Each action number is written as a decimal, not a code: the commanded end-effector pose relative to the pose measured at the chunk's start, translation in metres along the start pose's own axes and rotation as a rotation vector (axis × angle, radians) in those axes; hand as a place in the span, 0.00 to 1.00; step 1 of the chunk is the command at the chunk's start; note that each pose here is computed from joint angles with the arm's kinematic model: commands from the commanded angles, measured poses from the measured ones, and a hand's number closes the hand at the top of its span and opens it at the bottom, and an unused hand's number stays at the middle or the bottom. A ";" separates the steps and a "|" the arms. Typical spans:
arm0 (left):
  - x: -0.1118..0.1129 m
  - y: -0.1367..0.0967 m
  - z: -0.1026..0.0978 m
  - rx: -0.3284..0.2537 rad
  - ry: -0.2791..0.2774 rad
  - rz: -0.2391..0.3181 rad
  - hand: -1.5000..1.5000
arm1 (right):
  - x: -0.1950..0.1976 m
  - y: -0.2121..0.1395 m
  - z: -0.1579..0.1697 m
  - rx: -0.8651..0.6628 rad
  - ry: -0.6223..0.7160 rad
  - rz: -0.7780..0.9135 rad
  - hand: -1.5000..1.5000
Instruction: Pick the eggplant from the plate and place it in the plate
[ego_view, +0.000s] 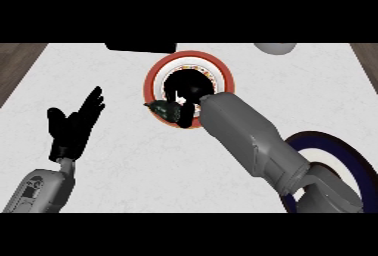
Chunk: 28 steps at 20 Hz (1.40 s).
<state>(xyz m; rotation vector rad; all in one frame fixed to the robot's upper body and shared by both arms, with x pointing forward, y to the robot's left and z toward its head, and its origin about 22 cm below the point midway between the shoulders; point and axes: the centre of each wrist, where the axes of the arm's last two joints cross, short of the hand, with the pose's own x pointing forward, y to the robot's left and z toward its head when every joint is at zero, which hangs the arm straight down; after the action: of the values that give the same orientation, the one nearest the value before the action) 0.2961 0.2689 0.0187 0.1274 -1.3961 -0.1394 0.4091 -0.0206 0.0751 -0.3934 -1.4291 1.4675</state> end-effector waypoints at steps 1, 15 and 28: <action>-0.006 -0.007 0.002 -0.030 0.014 0.005 0.50 | 0.028 -0.038 -0.005 -0.355 0.164 -0.027 1.00; 0.018 -0.022 -0.012 -0.069 -0.039 -0.009 0.50 | 0.067 -0.071 -0.009 -0.983 0.643 -0.193 1.00; 0.008 -0.006 -0.009 -0.013 -0.026 -0.006 0.50 | 0.029 -0.030 -0.008 -0.924 0.847 -0.072 1.00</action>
<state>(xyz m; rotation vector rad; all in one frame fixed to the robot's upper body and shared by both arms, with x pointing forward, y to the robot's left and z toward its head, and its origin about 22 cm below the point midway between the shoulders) 0.3074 0.2601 0.0281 0.1146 -1.4283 -0.1653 0.4164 0.0050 0.1228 -1.3181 -1.4121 0.4368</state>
